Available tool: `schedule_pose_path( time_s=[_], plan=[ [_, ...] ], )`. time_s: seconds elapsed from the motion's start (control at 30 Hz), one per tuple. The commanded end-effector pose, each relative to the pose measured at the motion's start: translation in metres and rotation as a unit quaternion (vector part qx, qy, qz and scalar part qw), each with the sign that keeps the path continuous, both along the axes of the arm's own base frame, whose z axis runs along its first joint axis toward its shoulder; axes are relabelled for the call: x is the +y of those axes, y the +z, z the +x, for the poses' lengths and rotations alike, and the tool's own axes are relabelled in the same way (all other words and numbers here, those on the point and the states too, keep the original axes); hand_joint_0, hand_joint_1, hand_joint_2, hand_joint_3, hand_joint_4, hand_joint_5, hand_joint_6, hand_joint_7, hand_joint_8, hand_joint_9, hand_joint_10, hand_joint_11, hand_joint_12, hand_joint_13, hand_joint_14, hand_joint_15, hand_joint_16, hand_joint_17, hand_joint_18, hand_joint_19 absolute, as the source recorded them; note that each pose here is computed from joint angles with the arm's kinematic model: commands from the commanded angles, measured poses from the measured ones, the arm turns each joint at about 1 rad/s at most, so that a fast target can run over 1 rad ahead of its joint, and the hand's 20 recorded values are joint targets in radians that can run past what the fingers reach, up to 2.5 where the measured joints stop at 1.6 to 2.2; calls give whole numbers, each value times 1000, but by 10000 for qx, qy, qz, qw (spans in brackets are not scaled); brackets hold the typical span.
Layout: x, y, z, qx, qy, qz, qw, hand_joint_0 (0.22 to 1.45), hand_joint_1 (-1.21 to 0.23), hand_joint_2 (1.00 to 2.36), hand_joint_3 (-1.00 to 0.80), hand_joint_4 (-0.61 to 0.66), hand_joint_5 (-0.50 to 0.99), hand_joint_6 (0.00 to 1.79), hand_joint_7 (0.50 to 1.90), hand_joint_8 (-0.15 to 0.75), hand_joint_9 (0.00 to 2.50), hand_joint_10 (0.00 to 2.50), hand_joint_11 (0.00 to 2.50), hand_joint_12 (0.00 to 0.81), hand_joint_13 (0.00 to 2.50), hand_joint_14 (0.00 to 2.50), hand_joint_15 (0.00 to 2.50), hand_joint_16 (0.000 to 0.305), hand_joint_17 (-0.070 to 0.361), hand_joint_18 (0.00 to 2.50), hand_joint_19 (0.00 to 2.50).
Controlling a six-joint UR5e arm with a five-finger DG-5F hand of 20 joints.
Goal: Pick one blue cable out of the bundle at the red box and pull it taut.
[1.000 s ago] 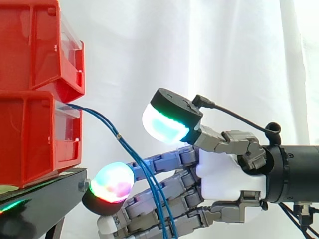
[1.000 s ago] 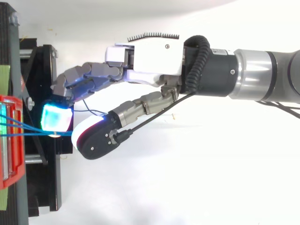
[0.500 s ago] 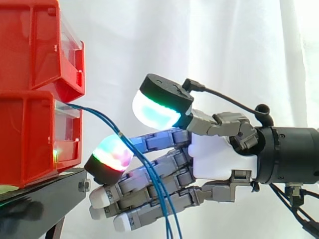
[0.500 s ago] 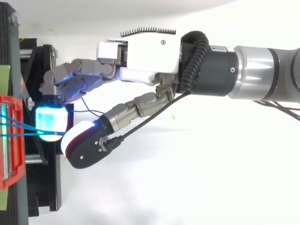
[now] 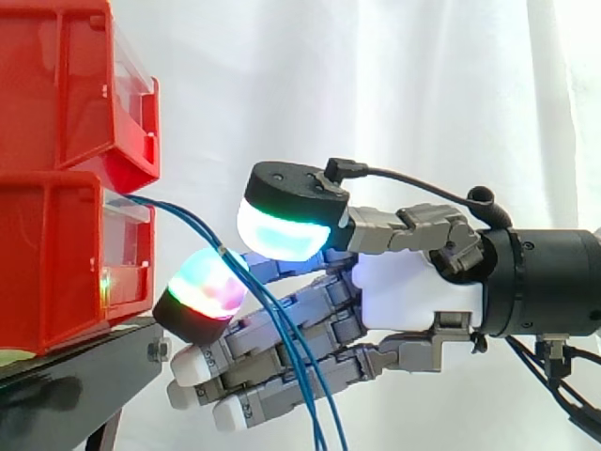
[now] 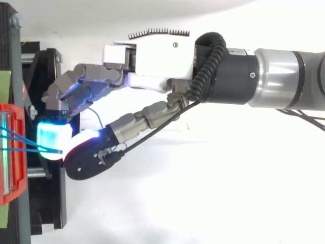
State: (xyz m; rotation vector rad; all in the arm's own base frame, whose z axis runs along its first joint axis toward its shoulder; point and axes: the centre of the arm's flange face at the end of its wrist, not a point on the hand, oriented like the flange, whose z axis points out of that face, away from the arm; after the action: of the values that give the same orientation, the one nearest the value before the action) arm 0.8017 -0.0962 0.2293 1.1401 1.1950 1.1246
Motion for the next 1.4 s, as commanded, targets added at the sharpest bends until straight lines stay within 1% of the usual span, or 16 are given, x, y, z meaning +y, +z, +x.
schedule_pose_path(
  time_s=[0.0,0.07,0.13,0.2,0.23,0.3,0.33,0.4,0.47,0.5,0.67,0.73,0.83,0.93,1.1,1.37],
  plan=[
    [0,1,0,-7,-22,-6,10000,618,-756,1014,-280,194,-157,811,767,366,677,6,234,369,331,0,70,53,119,325,207],
    [1,1,1,-7,-15,-13,10000,586,-769,1010,-350,202,-158,816,757,367,681,3,242,372,332,2,72,53,120,328,219],
    [2,1,1,-7,-8,-21,10000,543,-740,1000,-500,221,-151,795,745,379,696,4,246,380,339,1,76,55,124,338,216],
    [4,-1,1,-21,-8,-35,10000,521,-720,1000,-500,228,-143,778,750,386,707,3,246,387,343,1,73,56,127,345,220],
    [5,-3,2,-21,-1,-35,10000,521,-712,1000,-500,230,-134,748,802,388,715,3,240,387,343,2,77,57,127,344,221],
    [5,-3,2,-21,-1,-35,10000,515,-705,1000,-500,226,-129,729,833,390,717,3,246,389,345,0,74,57,128,347,216],
    [8,-12,-1,-13,-16,-42,10000,515,-704,1000,-500,229,-125,719,847,393,727,3,243,389,346,1,75,57,128,346,218],
    [9,-20,-3,-59,-54,-29,10000,514,-704,1000,-500,222,-121,705,878,392,734,3,245,389,353,1,72,57,128,349,220],
    [10,-20,-2,-113,-62,-16,9999,516,-701,1000,-500,220,-119,700,887,393,739,4,249,390,362,2,78,57,128,351,220],
    [10,-18,-1,-197,-47,-10,9998,517,-701,1000,-500,215,-116,694,907,398,755,5,248,389,368,0,78,57,128,354,221],
    [10,-17,0,-220,-47,-8,9997,543,-701,1000,-500,199,-111,684,931,393,765,3,255,382,376,2,76,55,124,357,225],
    [11,-15,1,-235,-39,-7,9997,558,-704,1002,-471,192,-109,687,941,392,772,4,256,379,383,2,75,54,122,355,230],
    [12,-12,2,-266,-39,-4,9996,588,-719,1008,-383,190,-122,760,852,389,778,6,264,374,386,4,76,53,119,360,229],
    [10,-11,3,-274,-46,4,9996,597,-708,1013,-304,174,-136,817,812,388,782,4,273,373,390,2,84,52,118,368,225],
    [8,-11,3,-274,-39,2,9996,591,-710,1016,-220,163,-145,856,820,387,773,4,291,375,386,2,84,53,118,371,230],
    [8,-2,5,-297,-16,2,9996,601,-755,1015,-146,176,-152,911,770,408,782,4,325,396,402,2,85,58,130,417,214]
  ],
)
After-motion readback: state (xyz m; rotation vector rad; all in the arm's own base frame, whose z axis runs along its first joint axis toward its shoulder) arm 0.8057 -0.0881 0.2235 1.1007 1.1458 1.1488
